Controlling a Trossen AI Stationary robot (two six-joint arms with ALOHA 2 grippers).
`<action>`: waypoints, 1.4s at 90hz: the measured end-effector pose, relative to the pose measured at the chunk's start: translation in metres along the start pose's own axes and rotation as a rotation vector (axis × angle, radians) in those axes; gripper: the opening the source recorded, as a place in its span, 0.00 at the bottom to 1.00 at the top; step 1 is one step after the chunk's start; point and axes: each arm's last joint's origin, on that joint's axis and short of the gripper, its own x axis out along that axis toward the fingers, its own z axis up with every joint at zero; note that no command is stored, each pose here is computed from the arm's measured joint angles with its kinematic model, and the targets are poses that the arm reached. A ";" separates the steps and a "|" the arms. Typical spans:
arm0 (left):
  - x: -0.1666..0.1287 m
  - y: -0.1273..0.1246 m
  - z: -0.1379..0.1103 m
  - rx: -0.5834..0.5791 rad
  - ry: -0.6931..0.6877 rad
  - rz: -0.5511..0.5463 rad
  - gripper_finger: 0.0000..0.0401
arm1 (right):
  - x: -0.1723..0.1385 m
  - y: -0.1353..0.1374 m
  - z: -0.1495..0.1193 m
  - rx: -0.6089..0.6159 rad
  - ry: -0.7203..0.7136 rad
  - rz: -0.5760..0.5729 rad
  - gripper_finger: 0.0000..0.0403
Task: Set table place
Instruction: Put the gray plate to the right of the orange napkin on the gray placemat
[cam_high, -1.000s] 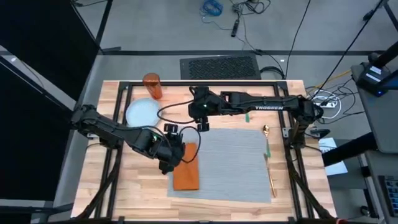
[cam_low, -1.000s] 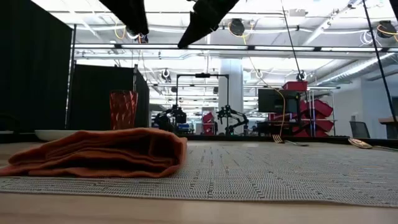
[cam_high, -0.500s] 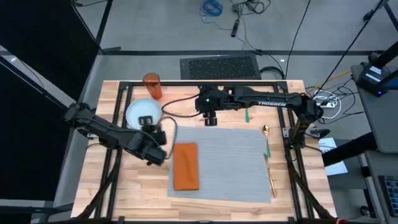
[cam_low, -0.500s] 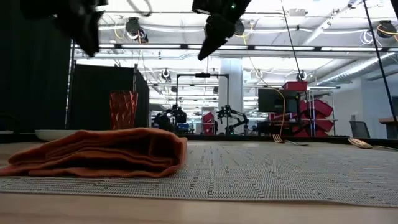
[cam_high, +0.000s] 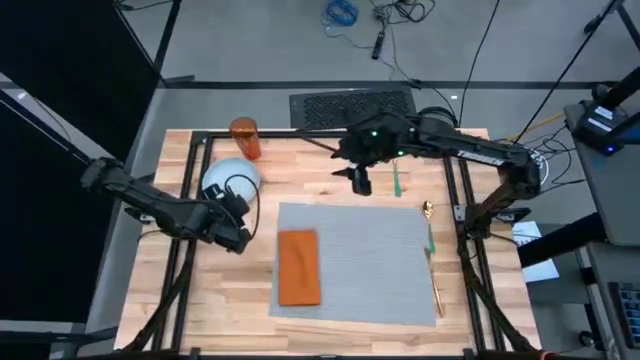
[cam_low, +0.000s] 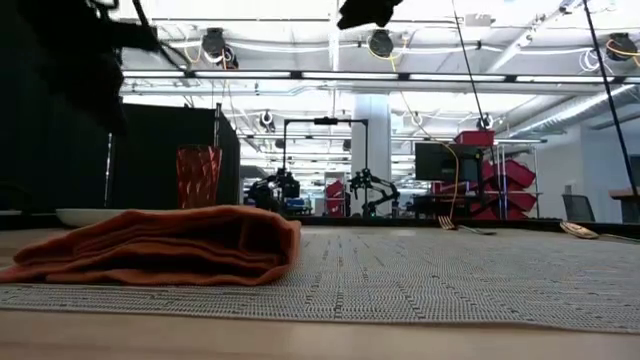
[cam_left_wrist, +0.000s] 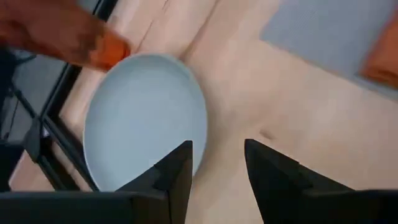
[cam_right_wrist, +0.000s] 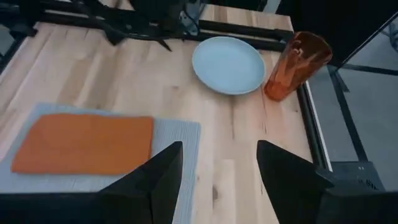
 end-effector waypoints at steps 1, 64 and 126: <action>0.002 0.000 0.001 -0.005 0.005 -0.001 0.34 | -0.001 0.000 0.000 0.001 0.001 0.000 0.48; 0.082 -0.028 0.056 0.001 0.243 0.105 0.45 | -0.009 0.003 -0.004 0.070 0.040 0.008 0.48; 0.093 -0.004 0.079 -0.047 0.306 0.171 0.56 | -0.029 0.003 -0.019 0.097 0.153 0.018 0.48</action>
